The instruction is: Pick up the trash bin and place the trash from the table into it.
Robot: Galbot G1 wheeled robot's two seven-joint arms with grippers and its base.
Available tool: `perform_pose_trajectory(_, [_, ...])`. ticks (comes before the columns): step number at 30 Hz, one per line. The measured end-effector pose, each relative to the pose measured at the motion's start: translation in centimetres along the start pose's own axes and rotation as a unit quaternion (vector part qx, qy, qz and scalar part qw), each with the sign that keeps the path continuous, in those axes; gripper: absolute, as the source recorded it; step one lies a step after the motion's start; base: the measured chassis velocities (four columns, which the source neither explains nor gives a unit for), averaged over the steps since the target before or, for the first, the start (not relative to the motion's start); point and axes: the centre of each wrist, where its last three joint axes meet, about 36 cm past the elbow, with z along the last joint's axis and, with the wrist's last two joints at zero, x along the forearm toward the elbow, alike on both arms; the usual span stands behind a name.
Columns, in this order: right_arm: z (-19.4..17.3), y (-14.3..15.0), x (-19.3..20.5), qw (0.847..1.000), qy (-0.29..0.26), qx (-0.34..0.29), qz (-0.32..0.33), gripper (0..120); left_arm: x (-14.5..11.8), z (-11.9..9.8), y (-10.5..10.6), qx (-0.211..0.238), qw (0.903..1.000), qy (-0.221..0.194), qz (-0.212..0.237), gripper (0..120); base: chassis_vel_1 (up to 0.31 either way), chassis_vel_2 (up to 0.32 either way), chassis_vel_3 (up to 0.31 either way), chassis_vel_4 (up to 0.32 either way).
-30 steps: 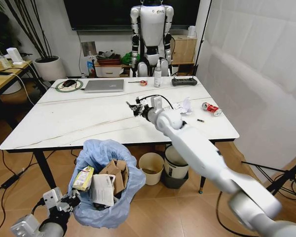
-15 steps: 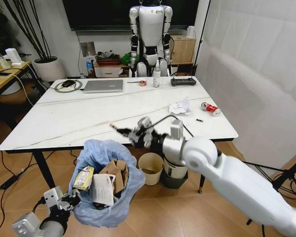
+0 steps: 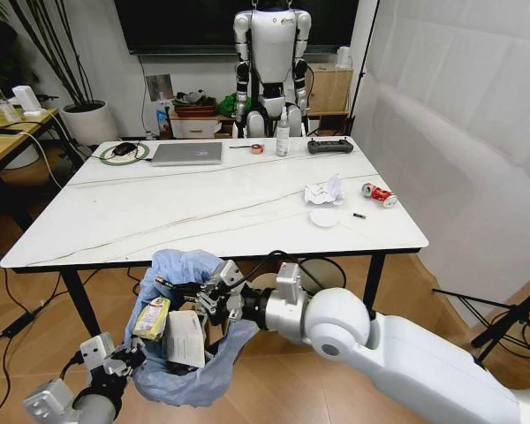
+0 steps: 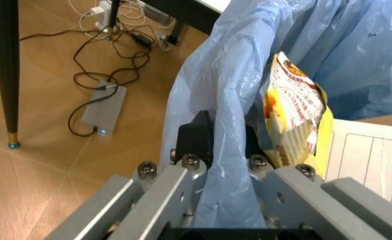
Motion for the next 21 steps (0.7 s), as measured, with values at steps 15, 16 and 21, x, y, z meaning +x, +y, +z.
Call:
perform_pose_trajectory(15, [0.0, -1.1, 0.1, 1.000, -0.004, 0.013, 0.018, 9, 0.0, 0.1, 0.0, 0.001, 1.0000, -0.001, 0.000, 1, 0.000, 0.000, 0.000, 0.000])
perform_pose_trajectory(16, [0.0, -1.1, 0.1, 1.000, -0.004, 0.013, 0.018, 9, 0.0, 0.1, 0.0, 0.001, 1.0000, -0.001, 0.000, 1, 0.000, 0.000, 0.000, 0.000])
perform_pose_trajectory(21, [0.1, -1.3, 0.2, 1.000, -0.006, 0.015, 0.022, 22, 0.0, 0.1, 0.0, 0.001, 1.0000, 0.000, 0.000, 1, 0.000, 0.000, 0.000, 0.000])
